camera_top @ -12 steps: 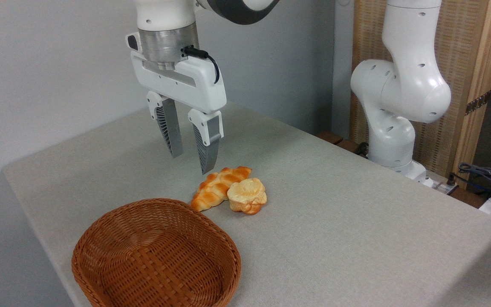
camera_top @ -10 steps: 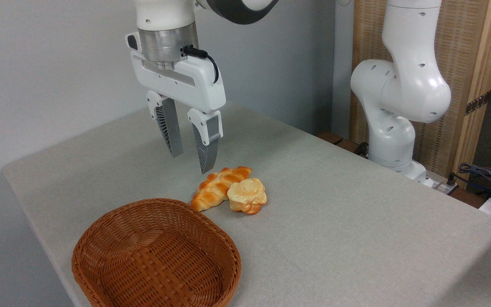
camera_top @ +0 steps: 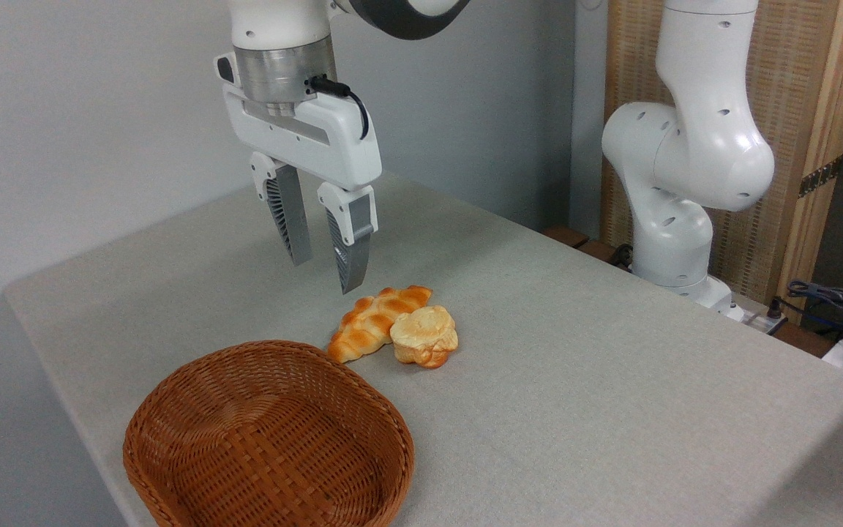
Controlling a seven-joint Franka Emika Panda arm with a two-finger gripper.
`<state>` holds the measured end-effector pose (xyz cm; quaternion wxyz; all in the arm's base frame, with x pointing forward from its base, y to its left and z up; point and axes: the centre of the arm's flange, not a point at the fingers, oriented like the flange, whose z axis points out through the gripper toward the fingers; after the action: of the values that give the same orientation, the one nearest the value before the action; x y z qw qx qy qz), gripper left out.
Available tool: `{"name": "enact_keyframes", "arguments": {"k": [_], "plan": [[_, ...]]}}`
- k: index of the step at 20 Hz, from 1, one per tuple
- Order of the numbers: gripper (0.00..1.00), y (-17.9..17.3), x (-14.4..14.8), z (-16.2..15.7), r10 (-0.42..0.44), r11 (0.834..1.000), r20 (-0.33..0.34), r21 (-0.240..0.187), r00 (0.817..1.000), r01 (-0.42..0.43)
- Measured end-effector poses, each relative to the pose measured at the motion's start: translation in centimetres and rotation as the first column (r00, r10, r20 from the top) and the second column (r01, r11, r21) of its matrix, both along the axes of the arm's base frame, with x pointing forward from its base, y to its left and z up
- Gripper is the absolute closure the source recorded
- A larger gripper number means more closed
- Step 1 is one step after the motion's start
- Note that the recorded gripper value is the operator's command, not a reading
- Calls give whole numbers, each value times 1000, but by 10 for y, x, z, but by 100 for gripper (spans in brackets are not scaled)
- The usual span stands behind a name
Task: Put bread into the basket
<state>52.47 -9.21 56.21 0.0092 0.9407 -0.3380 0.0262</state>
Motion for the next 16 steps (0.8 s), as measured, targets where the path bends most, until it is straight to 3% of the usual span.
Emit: {"name": "enact_keyframes", "arguments": {"k": [9, 16], "plan": [[0, -7, -1, 0, -13, 1000, 0, 2, 1000, 13], [0, 10, 3, 6, 20, 1000, 11, -2, 1000, -20]]}}
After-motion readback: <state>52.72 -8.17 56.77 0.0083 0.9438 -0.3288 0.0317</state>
